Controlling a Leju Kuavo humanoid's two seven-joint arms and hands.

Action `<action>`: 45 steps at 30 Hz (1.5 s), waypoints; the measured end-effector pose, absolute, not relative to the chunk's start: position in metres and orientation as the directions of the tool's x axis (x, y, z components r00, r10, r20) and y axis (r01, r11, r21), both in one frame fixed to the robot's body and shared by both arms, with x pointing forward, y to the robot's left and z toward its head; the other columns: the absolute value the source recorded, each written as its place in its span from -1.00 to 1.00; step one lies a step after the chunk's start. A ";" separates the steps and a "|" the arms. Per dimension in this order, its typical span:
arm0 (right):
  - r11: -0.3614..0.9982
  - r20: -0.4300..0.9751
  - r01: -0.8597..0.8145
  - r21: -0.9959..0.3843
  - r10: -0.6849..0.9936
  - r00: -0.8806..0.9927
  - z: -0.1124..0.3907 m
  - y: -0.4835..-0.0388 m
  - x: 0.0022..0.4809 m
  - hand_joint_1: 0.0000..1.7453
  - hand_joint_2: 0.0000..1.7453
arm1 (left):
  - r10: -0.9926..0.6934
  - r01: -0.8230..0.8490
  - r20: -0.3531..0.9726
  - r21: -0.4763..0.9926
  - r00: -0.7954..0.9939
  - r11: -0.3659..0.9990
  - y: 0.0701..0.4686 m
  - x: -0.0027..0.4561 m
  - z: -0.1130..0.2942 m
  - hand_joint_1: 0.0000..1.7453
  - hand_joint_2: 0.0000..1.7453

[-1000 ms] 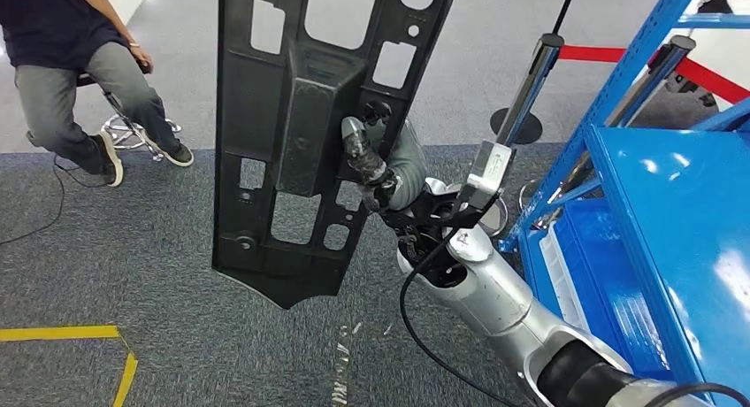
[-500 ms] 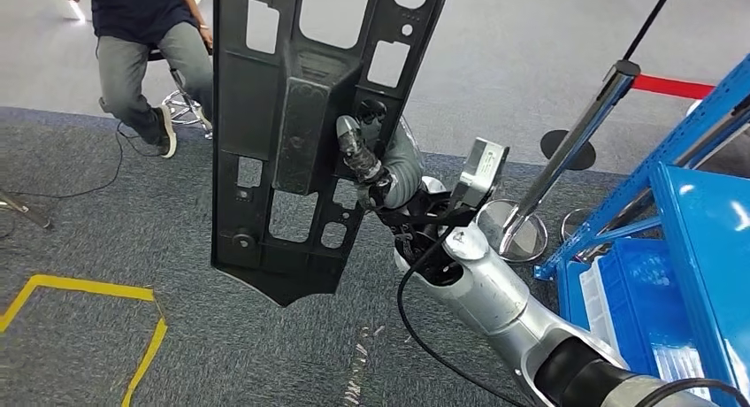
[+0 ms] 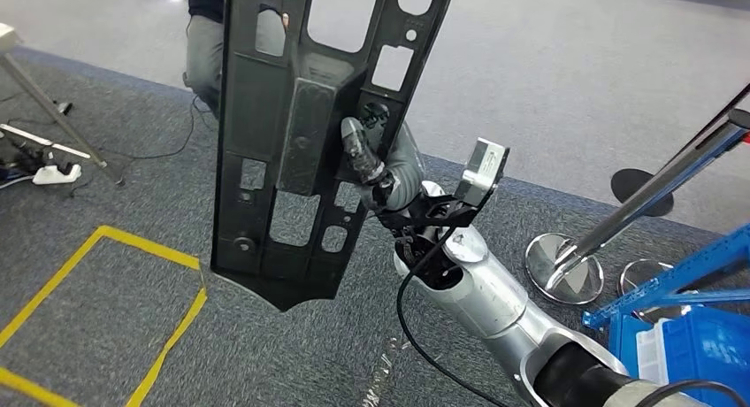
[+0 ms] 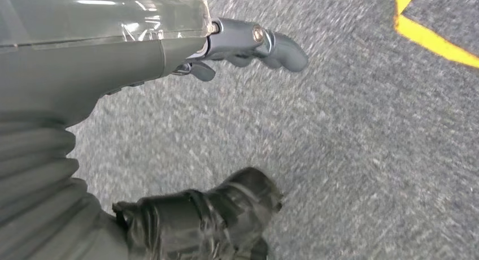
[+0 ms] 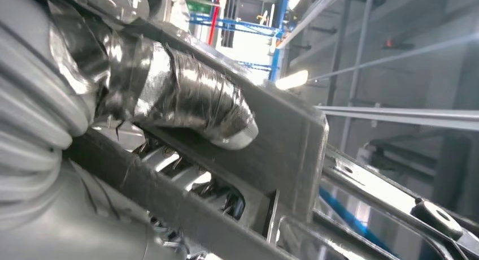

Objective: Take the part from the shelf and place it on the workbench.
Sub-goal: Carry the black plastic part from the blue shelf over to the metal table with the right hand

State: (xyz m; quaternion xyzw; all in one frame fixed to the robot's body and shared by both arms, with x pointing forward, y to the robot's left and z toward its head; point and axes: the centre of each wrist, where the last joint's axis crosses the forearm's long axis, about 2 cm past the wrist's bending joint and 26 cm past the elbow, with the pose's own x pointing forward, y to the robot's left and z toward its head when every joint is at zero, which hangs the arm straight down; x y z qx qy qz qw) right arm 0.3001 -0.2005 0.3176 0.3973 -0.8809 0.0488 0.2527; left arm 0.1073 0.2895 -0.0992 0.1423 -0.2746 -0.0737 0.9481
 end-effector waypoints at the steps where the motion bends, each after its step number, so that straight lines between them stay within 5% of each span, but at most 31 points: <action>1: 0.680 0.485 -0.724 0.116 -0.674 -0.556 0.317 -0.201 0.300 1.00 1.00 | -0.217 0.062 0.498 0.310 0.839 0.949 0.290 0.105 -0.100 -1.00 1.00; 45: 0.691 0.510 -0.719 0.071 -0.645 -0.569 0.313 -0.201 0.299 1.00 1.00 | -0.226 0.090 0.481 0.289 0.847 0.953 0.302 0.103 -0.100 -1.00 1.00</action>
